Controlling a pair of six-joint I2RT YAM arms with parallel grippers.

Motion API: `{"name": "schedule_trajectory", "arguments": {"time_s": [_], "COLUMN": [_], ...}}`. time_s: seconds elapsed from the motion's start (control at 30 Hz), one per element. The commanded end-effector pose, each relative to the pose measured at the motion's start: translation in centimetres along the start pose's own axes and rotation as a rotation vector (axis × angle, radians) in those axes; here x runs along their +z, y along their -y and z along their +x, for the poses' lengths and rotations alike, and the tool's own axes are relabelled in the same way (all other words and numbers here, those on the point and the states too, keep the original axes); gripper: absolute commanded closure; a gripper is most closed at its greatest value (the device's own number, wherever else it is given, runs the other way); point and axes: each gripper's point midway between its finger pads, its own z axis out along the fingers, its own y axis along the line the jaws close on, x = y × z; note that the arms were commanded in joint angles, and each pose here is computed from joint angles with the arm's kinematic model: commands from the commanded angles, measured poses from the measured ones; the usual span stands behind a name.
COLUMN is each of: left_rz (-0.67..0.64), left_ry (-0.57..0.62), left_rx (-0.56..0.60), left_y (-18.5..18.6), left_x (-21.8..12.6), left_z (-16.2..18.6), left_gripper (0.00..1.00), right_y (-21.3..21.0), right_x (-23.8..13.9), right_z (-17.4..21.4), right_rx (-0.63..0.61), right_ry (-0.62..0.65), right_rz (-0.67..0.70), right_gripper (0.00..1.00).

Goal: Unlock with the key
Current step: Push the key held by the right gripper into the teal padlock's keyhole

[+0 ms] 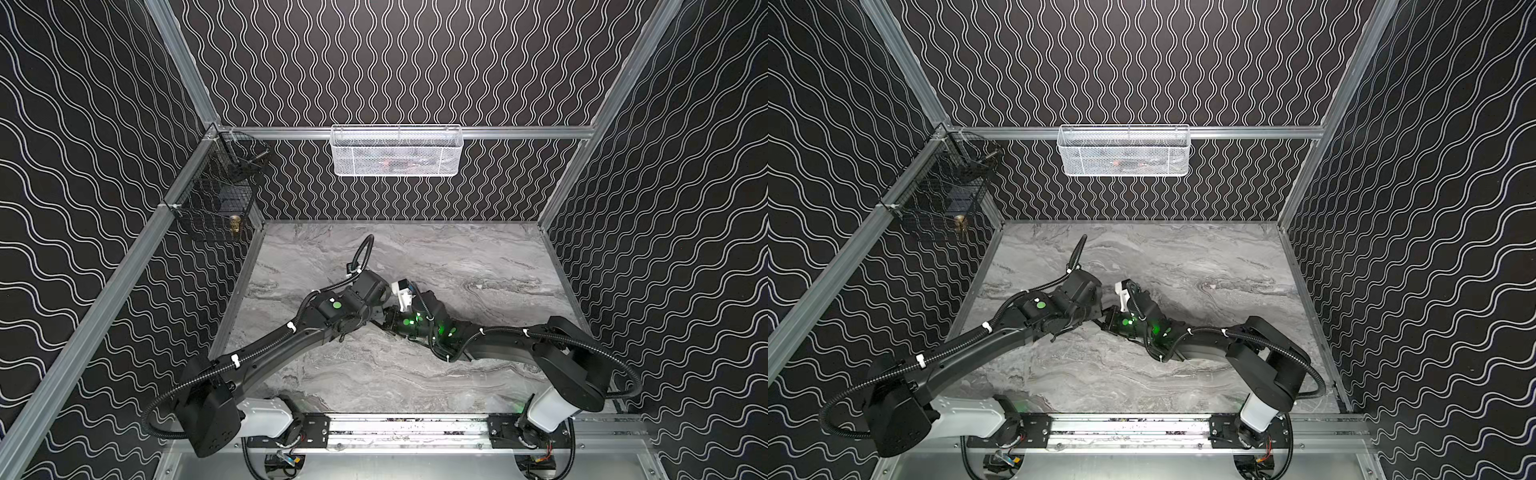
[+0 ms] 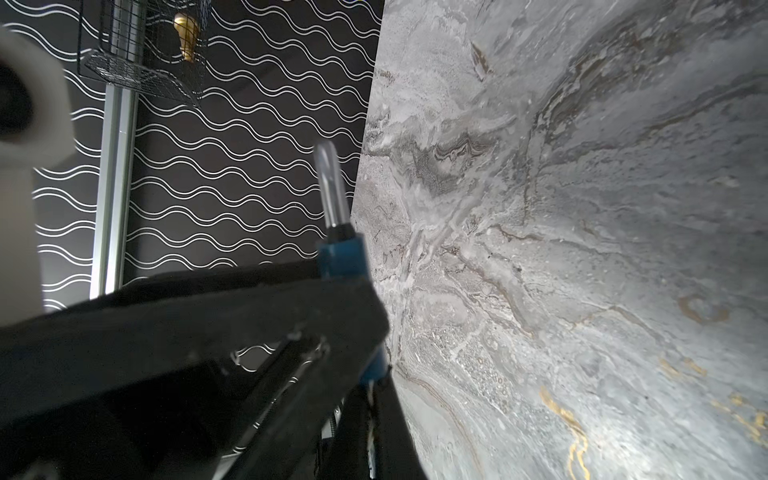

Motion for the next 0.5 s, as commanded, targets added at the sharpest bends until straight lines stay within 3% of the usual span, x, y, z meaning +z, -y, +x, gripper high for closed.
{"name": "schedule_trajectory", "arguments": {"time_s": [0.0,0.47], "left_rz": [0.042,0.051], "left_ry": [-0.065,-0.018], "left_rx": [-0.011,-0.016], "left_y": [0.7,1.5], "left_x": [-0.3,-0.5], "left_z": [1.6,0.1], "left_gripper": [0.91,0.92], "right_y": [-2.3,-2.4], "right_x": [-0.8,-1.5], "right_z": [-2.5,-2.0], "right_rx": [-0.064,-0.133], "right_ry": [0.125,0.111], "right_rz": [-0.059,-0.023], "right_gripper": [1.0,0.98]}}
